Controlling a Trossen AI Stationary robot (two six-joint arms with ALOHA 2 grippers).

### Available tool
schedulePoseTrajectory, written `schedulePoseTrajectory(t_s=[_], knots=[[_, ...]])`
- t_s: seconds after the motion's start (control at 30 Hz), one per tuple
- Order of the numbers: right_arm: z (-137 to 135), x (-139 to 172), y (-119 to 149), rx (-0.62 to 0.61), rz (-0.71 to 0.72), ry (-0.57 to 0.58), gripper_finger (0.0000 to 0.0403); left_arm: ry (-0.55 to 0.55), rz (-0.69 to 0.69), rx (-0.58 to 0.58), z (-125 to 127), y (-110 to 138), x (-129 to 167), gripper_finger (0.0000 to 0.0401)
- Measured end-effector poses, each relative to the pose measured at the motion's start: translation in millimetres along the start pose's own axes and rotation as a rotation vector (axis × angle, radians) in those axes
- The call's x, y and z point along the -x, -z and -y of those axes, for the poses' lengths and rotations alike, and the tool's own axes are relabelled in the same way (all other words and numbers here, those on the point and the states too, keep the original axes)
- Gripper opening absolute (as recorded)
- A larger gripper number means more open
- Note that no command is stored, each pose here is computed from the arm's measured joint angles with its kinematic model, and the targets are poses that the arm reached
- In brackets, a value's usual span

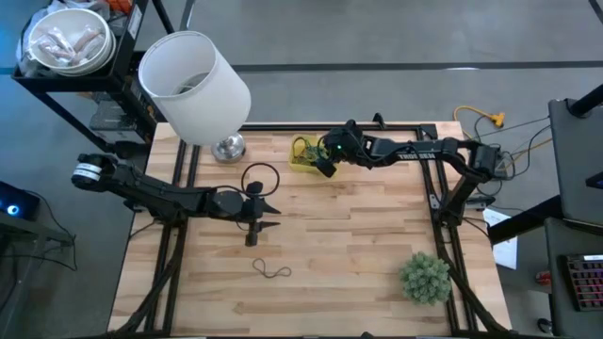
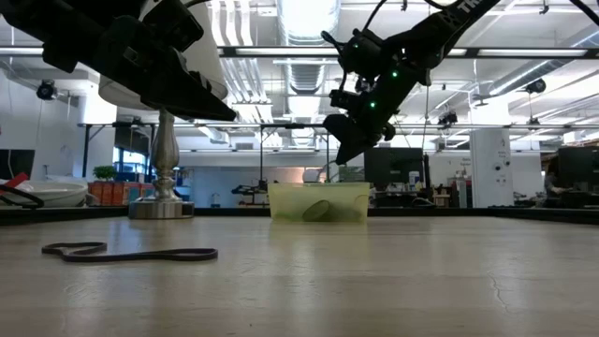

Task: Pick and place rubber bands into bin
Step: Put the green rubber band into the yellow bin, then put the purple rubber band into the yellow bin

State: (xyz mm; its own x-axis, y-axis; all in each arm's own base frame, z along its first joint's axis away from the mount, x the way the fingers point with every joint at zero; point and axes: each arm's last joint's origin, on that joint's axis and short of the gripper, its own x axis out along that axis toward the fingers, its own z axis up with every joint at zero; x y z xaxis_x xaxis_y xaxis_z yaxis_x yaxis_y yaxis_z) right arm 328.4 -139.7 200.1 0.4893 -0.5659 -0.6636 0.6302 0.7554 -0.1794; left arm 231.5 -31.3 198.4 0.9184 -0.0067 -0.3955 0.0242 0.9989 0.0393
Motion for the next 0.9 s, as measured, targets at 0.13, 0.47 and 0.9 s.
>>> schedulePoseTrajectory(t_s=[0.13, 0.47, 0.9], knots=[[-0.8, 0.0, -0.1, -0.001, 0.000, -0.027, 0.0053, 0.000, 0.000, 0.000, 0.0, 0.0, 0.0, 0.0135], [-1.5, 0.1, -0.5, -0.005, 0.002, -0.043, 0.0131, 0.000, -0.001, 0.004, 0.0, 0.1, 0.0, 0.0135], [-32.0, 19.1, -5.1, 0.138, 0.040, -0.284, 0.0140, 0.136, -0.087, 0.079, 7.1, 11.4, -6.5, 0.0135]])
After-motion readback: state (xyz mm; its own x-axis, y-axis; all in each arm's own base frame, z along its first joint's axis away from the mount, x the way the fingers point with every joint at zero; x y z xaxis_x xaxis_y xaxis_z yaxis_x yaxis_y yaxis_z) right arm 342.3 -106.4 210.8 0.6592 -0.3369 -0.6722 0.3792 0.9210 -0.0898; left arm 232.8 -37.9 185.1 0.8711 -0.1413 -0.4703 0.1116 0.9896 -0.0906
